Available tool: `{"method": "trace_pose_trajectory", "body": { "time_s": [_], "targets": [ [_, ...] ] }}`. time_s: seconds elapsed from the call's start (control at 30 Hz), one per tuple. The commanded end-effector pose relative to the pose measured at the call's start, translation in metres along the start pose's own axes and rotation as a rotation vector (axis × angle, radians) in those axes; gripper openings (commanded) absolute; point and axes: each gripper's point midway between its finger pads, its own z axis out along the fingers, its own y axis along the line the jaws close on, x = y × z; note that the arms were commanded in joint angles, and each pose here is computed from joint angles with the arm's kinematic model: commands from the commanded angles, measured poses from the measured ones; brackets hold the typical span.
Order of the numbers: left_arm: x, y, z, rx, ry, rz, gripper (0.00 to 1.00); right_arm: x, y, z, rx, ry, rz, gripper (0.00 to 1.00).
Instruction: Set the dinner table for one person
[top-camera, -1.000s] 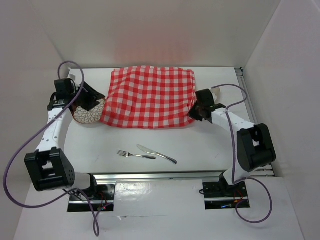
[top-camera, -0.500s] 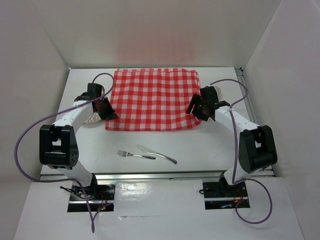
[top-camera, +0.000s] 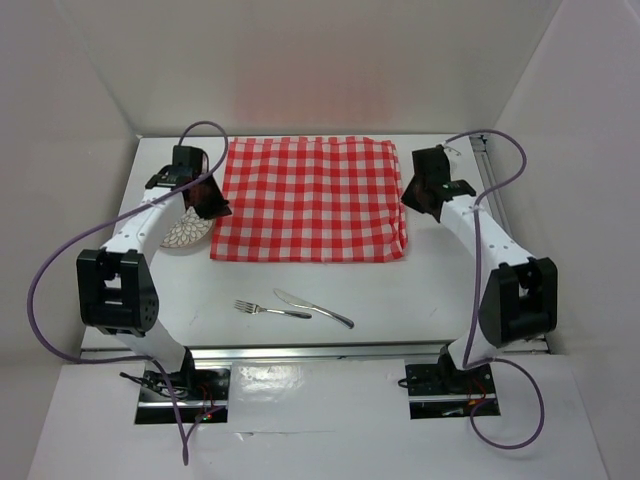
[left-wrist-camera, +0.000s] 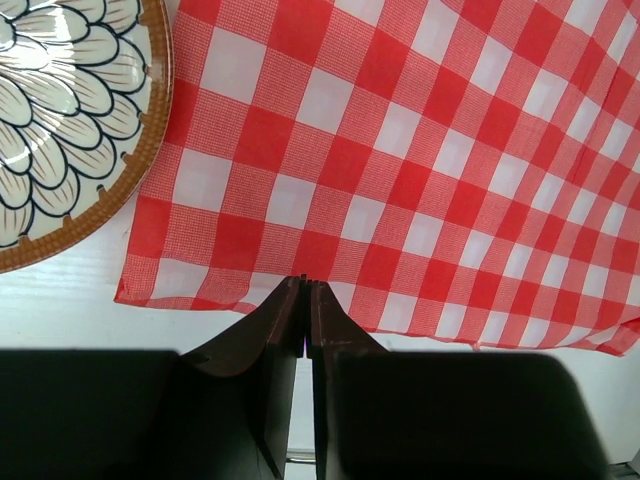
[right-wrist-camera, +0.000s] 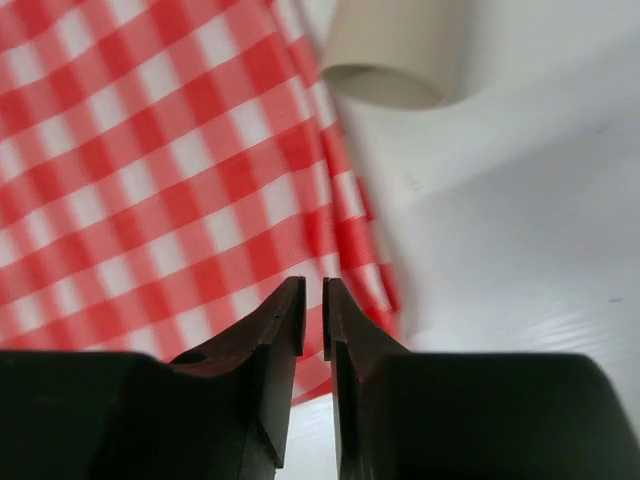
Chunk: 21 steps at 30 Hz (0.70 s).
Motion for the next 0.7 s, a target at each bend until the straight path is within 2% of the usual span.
{"method": "trace_pose_trajectory", "body": {
  "time_s": [0.0, 0.07, 0.2, 0.27, 0.3, 0.33, 0.43, 0.67],
  "targets": [
    [0.009, 0.003, 0.000, -0.004, 0.026, 0.028, 0.23, -0.021, -0.044, 0.005, 0.253, -0.073, -0.117, 0.26],
    [0.014, -0.001, -0.002, 0.008, 0.034, 0.035, 0.23, -0.015, -0.064, 0.015, 0.361, -0.049, -0.209, 0.41],
    [0.013, -0.003, -0.001, 0.020, 0.031, 0.036, 0.23, -0.009, -0.075, 0.035, 0.425, -0.021, -0.302, 0.58],
    [0.011, -0.005, -0.001, 0.025, 0.024, 0.037, 0.23, -0.012, -0.070, 0.045, 0.403, -0.055, -0.314, 0.74],
    [0.013, -0.005, 0.002, 0.028, 0.036, 0.036, 0.25, -0.004, -0.076, 0.050, 0.404, -0.049, -0.347, 0.90],
    [0.015, -0.008, 0.002, 0.032, 0.040, 0.044, 0.25, -0.019, -0.064, 0.054, 0.347, -0.133, -0.327, 0.97],
    [0.014, -0.008, 0.003, 0.032, 0.040, 0.044, 0.25, -0.025, -0.066, 0.066, 0.276, -0.229, -0.334, 1.00],
    [0.015, -0.008, 0.013, 0.036, 0.051, 0.043, 0.25, -0.032, -0.067, 0.085, 0.206, -0.322, -0.340, 1.00]
  ]
}}
